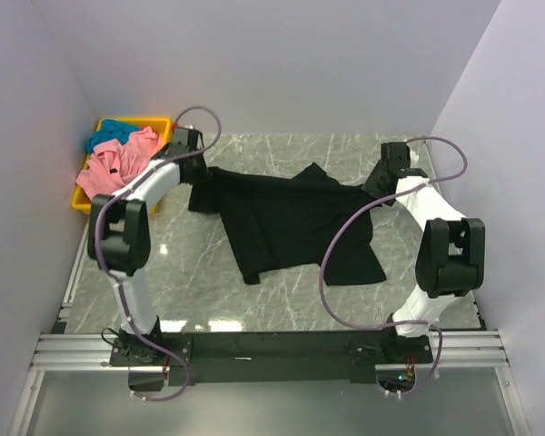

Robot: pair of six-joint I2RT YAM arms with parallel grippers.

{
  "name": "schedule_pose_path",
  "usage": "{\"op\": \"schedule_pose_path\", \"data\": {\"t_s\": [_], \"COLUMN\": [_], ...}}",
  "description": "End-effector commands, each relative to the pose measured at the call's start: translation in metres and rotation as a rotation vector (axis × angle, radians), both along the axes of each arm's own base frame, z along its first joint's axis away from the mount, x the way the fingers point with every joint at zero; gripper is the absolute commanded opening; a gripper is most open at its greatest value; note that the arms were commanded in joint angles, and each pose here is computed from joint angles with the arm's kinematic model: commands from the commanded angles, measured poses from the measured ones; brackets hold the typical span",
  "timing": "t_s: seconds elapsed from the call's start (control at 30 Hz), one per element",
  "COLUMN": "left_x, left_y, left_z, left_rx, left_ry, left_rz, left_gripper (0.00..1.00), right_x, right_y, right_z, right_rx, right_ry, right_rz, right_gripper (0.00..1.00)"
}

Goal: Fold and stack the t-shirts
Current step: Flatten the tshirt out

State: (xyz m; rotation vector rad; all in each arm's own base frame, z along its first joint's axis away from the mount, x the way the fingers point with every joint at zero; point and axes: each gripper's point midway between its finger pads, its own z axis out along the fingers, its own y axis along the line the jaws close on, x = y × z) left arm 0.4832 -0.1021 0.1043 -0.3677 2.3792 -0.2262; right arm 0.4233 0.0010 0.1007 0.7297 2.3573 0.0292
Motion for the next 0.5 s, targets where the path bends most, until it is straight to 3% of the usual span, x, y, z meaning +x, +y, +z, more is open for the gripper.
{"op": "schedule_pose_path", "data": {"t_s": [0.0,0.03,0.07,0.17,0.23,0.3,0.33,0.37,0.47], "left_x": [0.036,0.041,0.046,0.029,0.007,-0.032,-0.050,-0.080,-0.146], "left_y": [0.010,0.009,0.004,-0.016,-0.024,-0.040,-0.043,-0.049,-0.059], "left_z": [0.032,0.036,0.051,0.069,0.089,0.066,0.079,0.048,0.018], "left_rx": [0.098,0.094,0.077,0.050,0.057,0.053,0.027,0.007,-0.037], "left_ry": [-0.068,-0.079,-0.108,-0.139,-0.173,-0.110,-0.132,-0.051,0.029], "left_rz": [-0.027,-0.024,-0.029,-0.051,-0.049,-0.059,-0.059,-0.051,-0.079], "left_gripper": [0.30,0.38,0.57,0.82,0.87,0.86,0.86,0.86,0.84], "right_x": [-0.015,-0.026,-0.033,-0.058,-0.080,-0.095,-0.108,-0.113,-0.129], "right_y": [0.011,0.017,0.030,0.080,0.112,0.126,0.137,0.141,0.147], "right_z": [0.024,0.016,0.014,0.018,0.007,0.004,-0.005,-0.004,-0.016], "right_rx": [-0.054,-0.054,-0.050,-0.038,-0.037,-0.012,0.008,0.017,0.028], "right_ry": [-0.034,-0.015,-0.013,-0.041,-0.021,-0.018,0.002,-0.005,0.013], "right_rz": [0.039,0.060,0.096,0.273,0.388,0.422,0.463,0.473,0.493], "right_gripper": [0.62,0.62,0.63,0.64,0.64,0.64,0.64,0.64,0.64]}}
